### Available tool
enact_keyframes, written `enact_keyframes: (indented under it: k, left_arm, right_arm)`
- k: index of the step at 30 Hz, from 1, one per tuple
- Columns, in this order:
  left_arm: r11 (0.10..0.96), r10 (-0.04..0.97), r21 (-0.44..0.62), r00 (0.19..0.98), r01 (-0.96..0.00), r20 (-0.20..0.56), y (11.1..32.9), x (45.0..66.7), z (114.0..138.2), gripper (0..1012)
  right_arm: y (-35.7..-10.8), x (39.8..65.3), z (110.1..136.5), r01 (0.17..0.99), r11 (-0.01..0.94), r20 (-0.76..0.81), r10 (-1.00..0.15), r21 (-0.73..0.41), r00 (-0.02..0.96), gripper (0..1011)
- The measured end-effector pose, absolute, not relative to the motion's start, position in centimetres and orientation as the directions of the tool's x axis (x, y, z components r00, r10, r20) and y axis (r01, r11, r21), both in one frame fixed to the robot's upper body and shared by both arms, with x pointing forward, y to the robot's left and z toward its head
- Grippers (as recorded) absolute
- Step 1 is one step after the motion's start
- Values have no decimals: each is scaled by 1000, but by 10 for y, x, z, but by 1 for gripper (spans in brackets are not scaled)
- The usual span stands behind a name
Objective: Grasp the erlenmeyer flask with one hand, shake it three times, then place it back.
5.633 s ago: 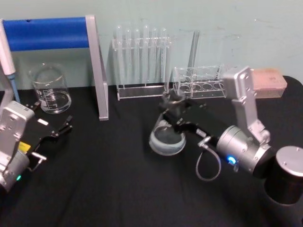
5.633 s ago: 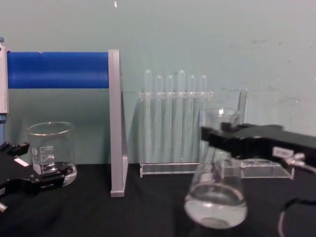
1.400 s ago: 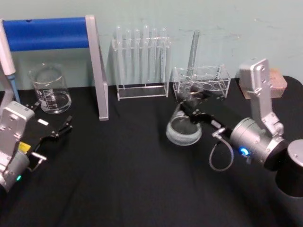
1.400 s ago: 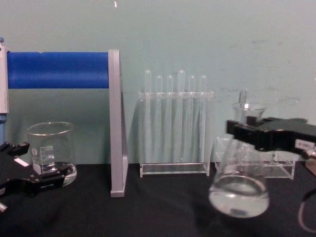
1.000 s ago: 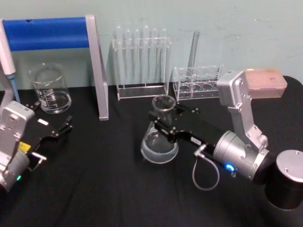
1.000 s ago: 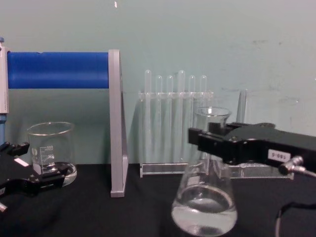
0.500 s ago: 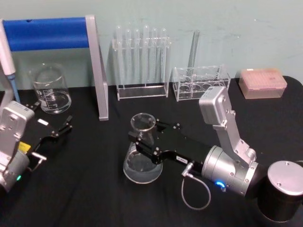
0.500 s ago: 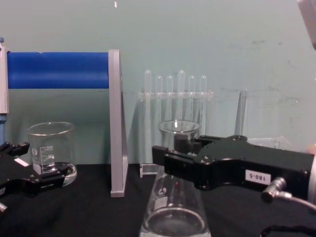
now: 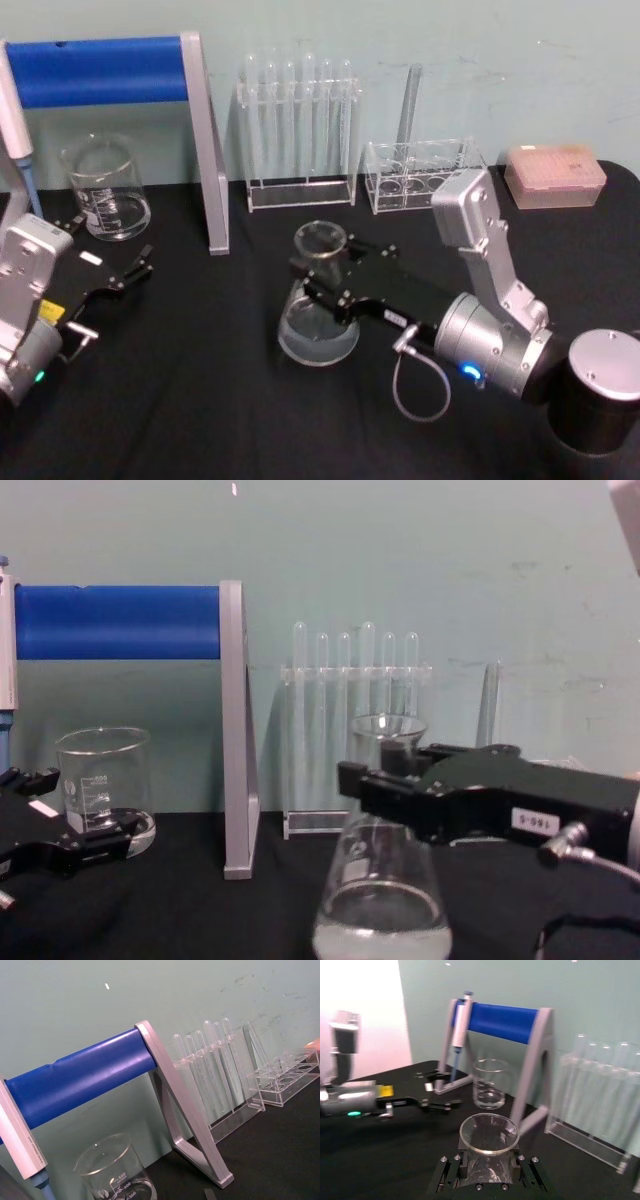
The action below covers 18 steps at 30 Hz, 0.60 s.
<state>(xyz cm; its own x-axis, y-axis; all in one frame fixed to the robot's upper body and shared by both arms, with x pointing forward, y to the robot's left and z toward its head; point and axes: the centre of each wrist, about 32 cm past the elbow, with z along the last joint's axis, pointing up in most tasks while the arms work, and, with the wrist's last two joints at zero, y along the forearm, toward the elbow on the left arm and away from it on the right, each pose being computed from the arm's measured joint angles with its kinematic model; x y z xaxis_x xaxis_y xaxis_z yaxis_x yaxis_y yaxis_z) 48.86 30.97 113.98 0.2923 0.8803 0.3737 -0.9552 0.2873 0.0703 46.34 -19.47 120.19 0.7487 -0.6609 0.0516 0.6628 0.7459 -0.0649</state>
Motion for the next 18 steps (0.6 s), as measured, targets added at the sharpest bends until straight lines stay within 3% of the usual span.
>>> enact_keyframes:
  k: [18]
  left_arm:
    - [287, 880, 70, 292, -955, 374, 310, 489, 1140, 1001]
  right_arm:
    - [-227, 496, 1203, 818, 572, 51, -817, -60, 575, 450]
